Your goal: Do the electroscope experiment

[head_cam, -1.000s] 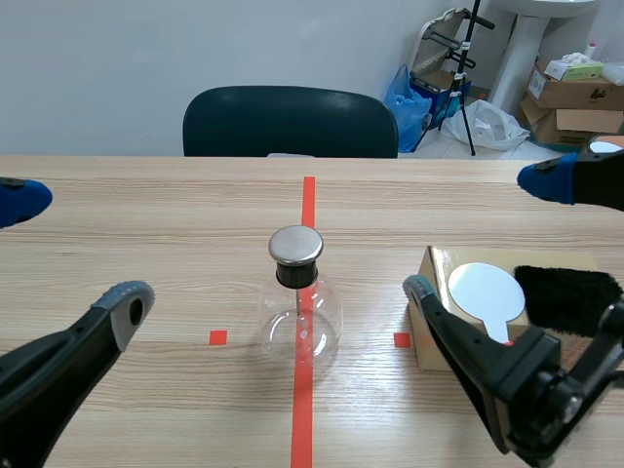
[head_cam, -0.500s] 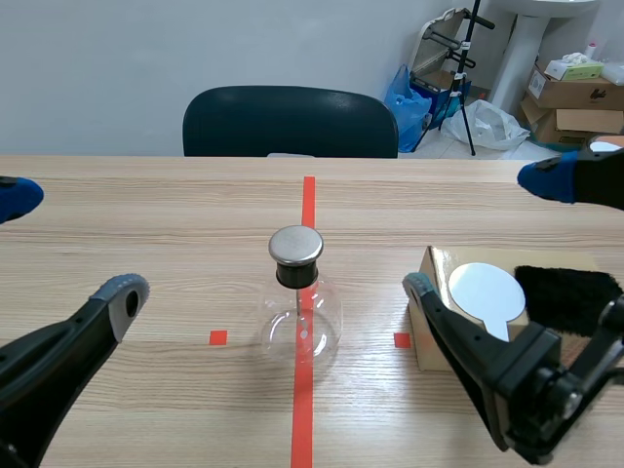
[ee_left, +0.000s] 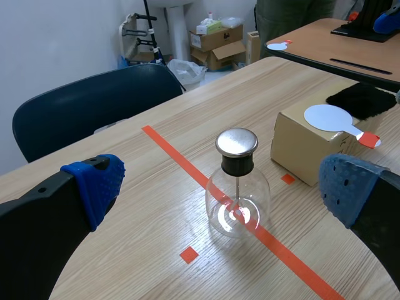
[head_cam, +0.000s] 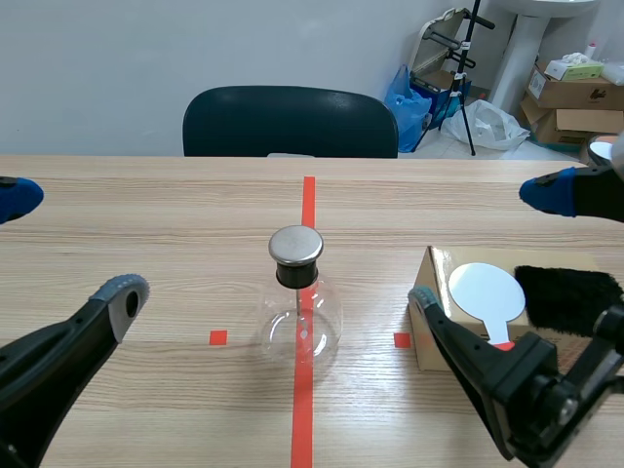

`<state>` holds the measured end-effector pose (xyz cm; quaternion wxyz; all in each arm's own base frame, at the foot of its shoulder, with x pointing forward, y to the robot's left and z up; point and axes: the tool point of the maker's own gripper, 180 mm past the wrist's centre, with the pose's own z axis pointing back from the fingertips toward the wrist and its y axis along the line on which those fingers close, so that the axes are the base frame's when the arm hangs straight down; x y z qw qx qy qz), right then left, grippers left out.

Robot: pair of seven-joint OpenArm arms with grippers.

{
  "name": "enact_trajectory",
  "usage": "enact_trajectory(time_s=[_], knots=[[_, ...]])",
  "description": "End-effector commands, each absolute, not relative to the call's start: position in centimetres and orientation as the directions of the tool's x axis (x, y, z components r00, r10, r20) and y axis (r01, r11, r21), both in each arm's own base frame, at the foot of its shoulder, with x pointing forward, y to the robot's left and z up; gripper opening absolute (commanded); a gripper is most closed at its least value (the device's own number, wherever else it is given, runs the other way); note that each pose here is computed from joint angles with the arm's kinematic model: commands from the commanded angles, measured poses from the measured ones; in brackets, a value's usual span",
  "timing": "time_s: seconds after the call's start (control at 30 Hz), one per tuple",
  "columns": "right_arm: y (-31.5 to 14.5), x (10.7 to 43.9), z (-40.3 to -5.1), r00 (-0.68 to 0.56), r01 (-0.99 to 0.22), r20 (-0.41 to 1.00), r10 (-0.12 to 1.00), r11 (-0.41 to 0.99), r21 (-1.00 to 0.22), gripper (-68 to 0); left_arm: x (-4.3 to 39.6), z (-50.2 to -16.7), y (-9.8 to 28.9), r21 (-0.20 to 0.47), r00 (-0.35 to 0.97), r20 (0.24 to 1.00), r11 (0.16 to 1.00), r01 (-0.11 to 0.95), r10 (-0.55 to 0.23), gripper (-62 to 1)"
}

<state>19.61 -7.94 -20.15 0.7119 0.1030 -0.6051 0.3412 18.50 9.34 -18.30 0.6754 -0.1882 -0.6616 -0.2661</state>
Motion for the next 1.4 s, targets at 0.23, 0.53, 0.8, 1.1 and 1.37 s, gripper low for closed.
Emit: enact_trajectory(time_s=[0.23,0.53,0.8,1.1,1.37], knots=[[-7.83,19.89,-19.1,-0.01,-0.607,0.943,0.333,0.747,-0.271,0.4,18.51,-17.85,9.27,0.095,-0.03,0.995,0.79,0.606,-0.096,1.4],[-7.79,19.88,-19.0,-0.015,-0.607,0.944,0.329,0.747,-0.27,0.4,18.49,-17.91,9.25,0.1,-0.031,0.994,0.788,0.607,-0.103,1.4],[-7.79,19.88,-19.0,-0.015,-0.607,0.944,0.329,0.747,-0.27,0.4,18.49,-17.91,9.25,0.1,-0.031,0.994,0.788,0.607,-0.103,1.4],[-7.79,19.88,-19.0,-0.015,-0.607,0.944,0.329,0.747,-0.27,0.4,18.49,-17.91,9.25,0.1,-0.031,0.994,0.788,0.607,-0.103,1.4],[-7.79,19.88,-18.99,-0.016,-0.607,0.944,0.329,0.747,-0.27,0.4,18.49,-17.92,9.26,0.1,-0.031,0.994,0.788,0.607,-0.103,1.4]])
